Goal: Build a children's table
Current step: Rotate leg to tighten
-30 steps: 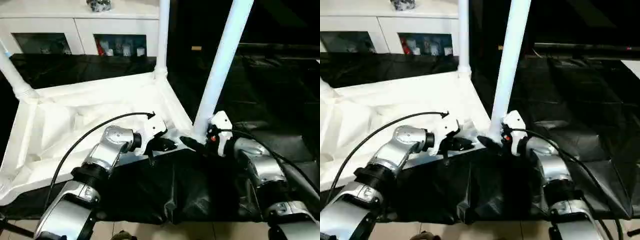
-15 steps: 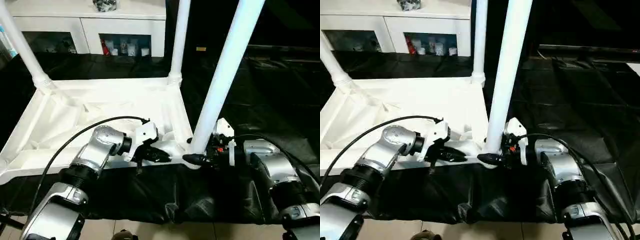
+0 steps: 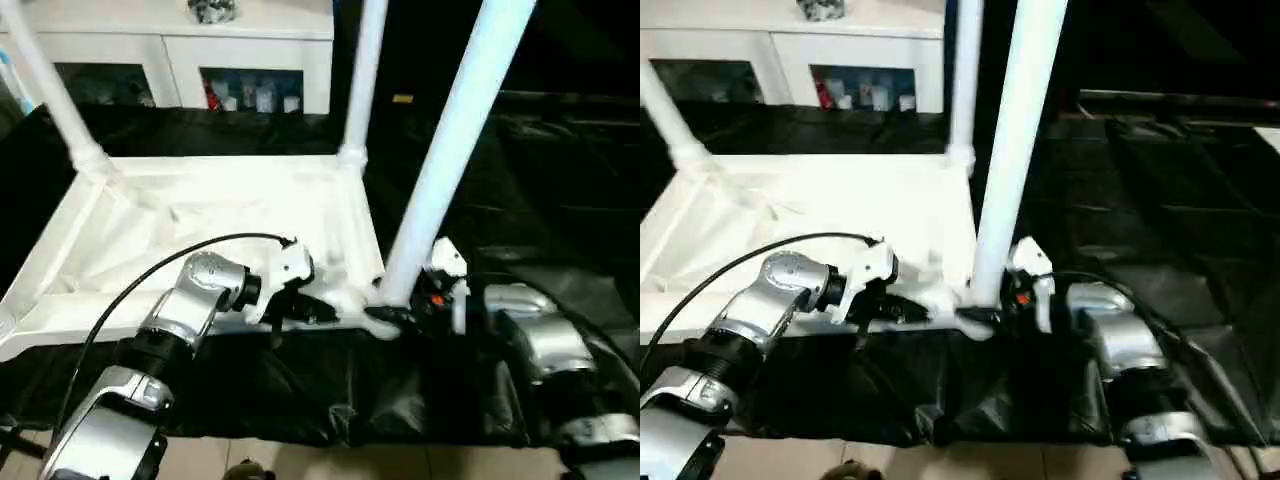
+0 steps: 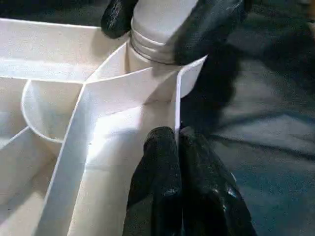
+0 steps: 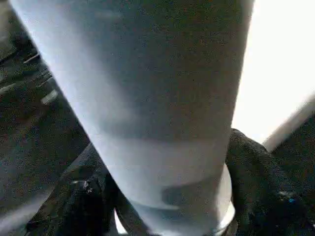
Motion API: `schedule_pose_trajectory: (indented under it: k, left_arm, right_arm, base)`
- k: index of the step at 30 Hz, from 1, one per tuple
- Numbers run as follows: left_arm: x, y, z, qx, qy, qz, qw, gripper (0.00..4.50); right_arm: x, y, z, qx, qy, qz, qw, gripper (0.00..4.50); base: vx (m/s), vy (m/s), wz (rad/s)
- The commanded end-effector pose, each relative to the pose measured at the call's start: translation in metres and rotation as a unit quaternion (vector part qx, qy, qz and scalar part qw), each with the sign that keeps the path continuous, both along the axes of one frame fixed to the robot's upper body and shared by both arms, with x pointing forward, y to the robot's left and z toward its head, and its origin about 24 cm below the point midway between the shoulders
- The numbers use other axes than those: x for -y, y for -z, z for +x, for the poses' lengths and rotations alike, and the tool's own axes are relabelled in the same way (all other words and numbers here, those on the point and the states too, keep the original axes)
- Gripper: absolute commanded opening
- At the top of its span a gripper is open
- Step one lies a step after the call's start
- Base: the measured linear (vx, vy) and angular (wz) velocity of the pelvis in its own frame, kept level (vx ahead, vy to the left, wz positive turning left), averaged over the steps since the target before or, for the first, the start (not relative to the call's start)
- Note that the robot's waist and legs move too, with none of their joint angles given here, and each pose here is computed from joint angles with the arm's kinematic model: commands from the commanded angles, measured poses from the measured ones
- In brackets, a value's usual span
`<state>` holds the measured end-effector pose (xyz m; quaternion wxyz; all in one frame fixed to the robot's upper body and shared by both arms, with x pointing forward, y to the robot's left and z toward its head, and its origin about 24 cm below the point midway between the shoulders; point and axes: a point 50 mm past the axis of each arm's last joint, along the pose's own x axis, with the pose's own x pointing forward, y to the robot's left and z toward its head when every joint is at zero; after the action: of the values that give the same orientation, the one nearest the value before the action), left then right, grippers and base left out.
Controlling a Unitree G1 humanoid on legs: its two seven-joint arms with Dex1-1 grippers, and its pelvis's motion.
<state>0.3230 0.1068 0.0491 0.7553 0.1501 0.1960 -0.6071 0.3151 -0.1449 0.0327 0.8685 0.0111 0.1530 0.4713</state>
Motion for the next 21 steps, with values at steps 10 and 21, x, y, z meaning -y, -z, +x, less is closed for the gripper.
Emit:
schedule_pose_trajectory:
  k: [10,21]
  left_arm:
    - [0.061,-0.018,0.019,0.070,-0.101,-0.034,0.992,0.00]
    - [0.054,-0.015,0.003,0.068,-0.007,-0.057,0.996,0.00]
  right_arm:
    - [-0.073,0.014,0.010,-0.001,0.101,-0.006,0.995,3.03]
    - [-0.046,0.010,0.008,0.045,0.058,-0.029,0.997,3.75]
  base:
    - [0.000,0.000,0.00]
    - [0.000,0.000,0.00]
